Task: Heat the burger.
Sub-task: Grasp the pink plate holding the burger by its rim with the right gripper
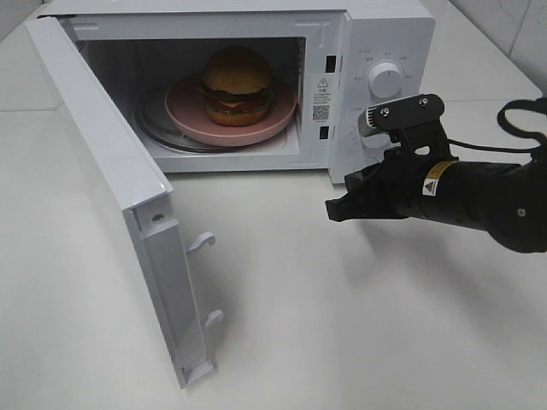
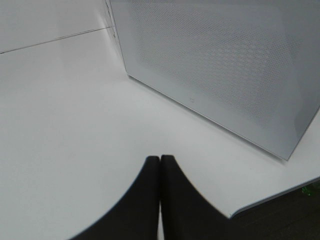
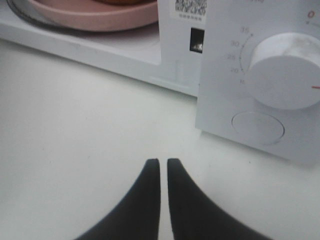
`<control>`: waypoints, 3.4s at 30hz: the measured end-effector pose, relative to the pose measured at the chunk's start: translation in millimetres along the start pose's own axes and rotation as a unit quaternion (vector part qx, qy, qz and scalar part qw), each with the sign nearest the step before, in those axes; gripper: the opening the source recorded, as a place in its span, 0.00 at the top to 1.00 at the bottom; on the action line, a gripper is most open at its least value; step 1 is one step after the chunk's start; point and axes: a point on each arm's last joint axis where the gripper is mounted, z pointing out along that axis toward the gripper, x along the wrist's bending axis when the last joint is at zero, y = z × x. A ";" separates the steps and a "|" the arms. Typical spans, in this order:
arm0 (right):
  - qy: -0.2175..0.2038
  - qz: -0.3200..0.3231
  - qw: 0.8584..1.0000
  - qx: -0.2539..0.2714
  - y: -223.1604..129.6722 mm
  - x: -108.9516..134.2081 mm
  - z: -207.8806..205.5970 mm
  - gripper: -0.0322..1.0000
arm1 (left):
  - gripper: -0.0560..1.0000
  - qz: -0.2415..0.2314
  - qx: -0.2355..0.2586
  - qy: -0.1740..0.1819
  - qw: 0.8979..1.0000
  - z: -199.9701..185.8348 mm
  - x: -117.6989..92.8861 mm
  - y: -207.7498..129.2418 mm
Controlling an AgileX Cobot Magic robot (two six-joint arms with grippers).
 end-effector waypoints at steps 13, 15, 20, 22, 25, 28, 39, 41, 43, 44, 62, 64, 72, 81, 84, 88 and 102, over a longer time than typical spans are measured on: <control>-0.026 -0.007 0.983 0.182 31.2 -8.5 -23.4 0.87 | 0.95 0.000 0.000 0.000 1.000 0.0 0.0 0.0; -0.032 -0.006 0.974 0.225 41.4 -10.9 -27.7 0.87 | 0.95 0.000 0.000 0.000 1.000 0.0 0.0 0.0; -0.036 0.016 0.955 0.294 56.1 -12.0 -36.1 0.87 | 0.95 0.000 0.000 0.000 1.000 0.0 0.0 0.0; -0.029 0.026 0.950 0.311 62.9 -10.8 -39.2 0.87 | 0.95 0.000 0.000 0.000 1.000 0.0 0.0 0.0; -0.004 0.042 0.944 0.327 73.9 -6.2 -43.2 0.86 | 0.95 0.000 0.000 0.000 1.000 0.0 0.0 0.0; 0.048 0.055 0.945 0.320 83.8 2.9 -44.7 0.86 | 0.95 0.000 0.000 0.000 1.000 0.0 0.0 0.0; 0.218 -0.018 0.952 0.215 103.6 28.0 -43.5 0.80 | 0.95 0.000 0.000 0.000 1.000 0.0 0.0 0.0; 0.233 -0.051 0.955 0.173 109.4 29.8 -41.8 0.71 | 0.95 0.000 0.000 0.000 1.000 0.0 0.0 0.0; 0.236 -0.064 0.958 0.146 113.4 30.3 -40.5 0.64 | 0.95 0.000 0.000 0.000 1.000 0.0 0.0 0.0; 0.238 -0.067 0.960 0.134 115.4 30.7 -40.0 0.61 | 0.95 0.000 0.000 0.000 1.000 0.0 0.0 0.0; 0.206 -0.362 0.909 0.030 124.2 71.8 -35.0 0.36 | 0.95 0.000 0.000 0.000 1.000 0.0 0.0 0.0; 0.198 -0.395 0.896 0.028 123.9 76.1 -34.4 0.36 | 0.95 0.000 0.000 0.000 1.000 0.0 0.0 0.0; 0.186 -0.462 0.865 0.052 121.4 81.4 -8.9 0.36 | 0.95 0.000 0.000 0.000 1.000 0.0 0.0 0.0; 0.159 -0.540 0.823 0.070 128.7 95.9 26.6 0.36 | 0.95 0.000 0.000 0.000 1.000 0.0 0.0 0.0; 0.151 -0.554 0.816 0.072 130.6 101.2 33.0 0.36 | 0.95 0.000 0.000 0.000 1.000 0.0 0.0 0.0; 0.136 -0.563 0.812 0.077 133.6 109.0 48.3 0.36 | 0.95 0.000 0.000 0.000 1.000 0.0 0.0 0.0; 0.125 -0.543 0.827 0.077 135.4 117.4 87.0 0.36 | 0.95 0.000 0.000 0.000 1.000 0.0 0.0 0.0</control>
